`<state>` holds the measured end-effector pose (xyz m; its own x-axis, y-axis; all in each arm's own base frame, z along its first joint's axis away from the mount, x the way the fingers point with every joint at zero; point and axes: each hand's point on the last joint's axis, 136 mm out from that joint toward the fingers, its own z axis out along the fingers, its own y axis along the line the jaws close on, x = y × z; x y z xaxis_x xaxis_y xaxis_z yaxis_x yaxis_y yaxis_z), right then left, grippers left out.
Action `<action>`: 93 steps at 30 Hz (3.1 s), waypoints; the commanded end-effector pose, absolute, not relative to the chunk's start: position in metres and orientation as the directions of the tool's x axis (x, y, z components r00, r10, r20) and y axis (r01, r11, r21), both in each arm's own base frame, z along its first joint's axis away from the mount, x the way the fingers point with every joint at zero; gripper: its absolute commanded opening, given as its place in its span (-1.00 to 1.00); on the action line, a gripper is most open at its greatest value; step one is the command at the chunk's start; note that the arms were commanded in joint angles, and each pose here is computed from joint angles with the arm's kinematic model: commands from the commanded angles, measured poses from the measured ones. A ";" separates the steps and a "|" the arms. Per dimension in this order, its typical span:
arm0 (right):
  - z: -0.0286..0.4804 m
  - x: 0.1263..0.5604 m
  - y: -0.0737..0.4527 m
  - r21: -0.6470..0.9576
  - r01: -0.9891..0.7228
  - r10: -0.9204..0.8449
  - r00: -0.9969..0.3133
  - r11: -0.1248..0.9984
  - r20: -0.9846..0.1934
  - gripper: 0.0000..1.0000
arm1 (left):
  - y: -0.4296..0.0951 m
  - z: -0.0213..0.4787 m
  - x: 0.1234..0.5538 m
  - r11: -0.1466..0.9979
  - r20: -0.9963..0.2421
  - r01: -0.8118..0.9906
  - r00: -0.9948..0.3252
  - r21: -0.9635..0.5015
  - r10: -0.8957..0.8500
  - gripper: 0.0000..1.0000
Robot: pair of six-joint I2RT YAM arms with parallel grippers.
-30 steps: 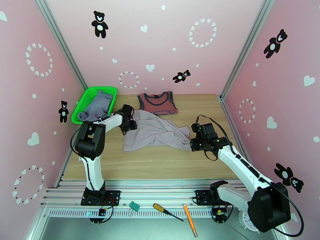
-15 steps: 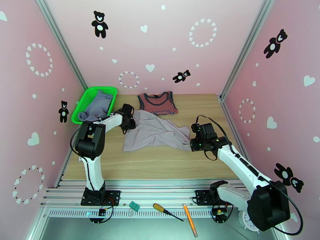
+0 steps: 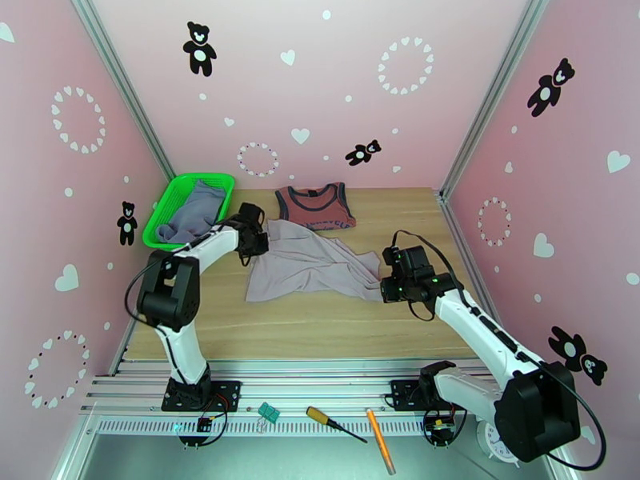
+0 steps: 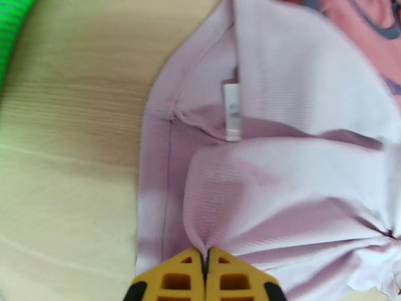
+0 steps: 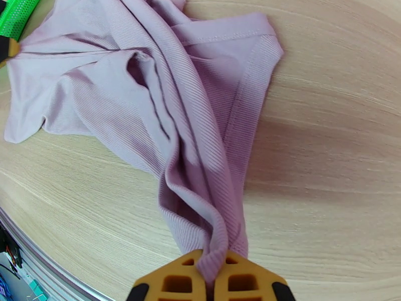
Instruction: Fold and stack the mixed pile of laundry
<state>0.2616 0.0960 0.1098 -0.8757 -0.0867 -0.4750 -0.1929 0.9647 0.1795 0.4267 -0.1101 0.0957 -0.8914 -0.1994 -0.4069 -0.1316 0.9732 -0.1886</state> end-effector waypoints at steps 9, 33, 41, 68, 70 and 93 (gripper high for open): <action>0.276 0.282 0.060 -0.041 -0.171 -0.145 -0.658 0.984 -0.739 -1.00 | -0.079 0.328 0.356 0.979 -0.689 -0.036 -0.705 -0.200 -0.167 -1.00; 0.422 0.481 0.039 -0.067 -0.073 -0.095 -0.487 0.995 -0.868 -1.00 | -0.037 0.465 0.486 0.933 -0.840 0.040 -0.451 -0.358 -0.303 -1.00; 0.446 0.488 0.041 -0.047 -0.078 -0.077 -0.442 0.996 -0.894 -1.00 | -0.028 0.506 0.472 0.914 -0.875 0.106 -0.350 -0.392 -0.335 -1.00; 0.073 0.294 0.140 0.191 -0.252 -0.115 -0.837 0.949 -0.535 -1.00 | 0.023 0.123 0.249 0.707 -0.562 -0.579 -0.452 -0.407 -0.693 -1.00; 0.073 0.289 0.140 0.184 -0.252 -0.122 -0.842 0.950 -0.526 -1.00 | 0.028 0.123 0.244 0.701 -0.571 -0.598 -0.440 -0.389 -0.693 -1.00; 0.117 0.276 0.132 0.139 -0.198 -0.127 -0.907 0.970 -0.402 0.31 | 0.029 0.088 0.208 0.646 -0.527 -0.648 -0.413 -0.403 -0.743 -0.97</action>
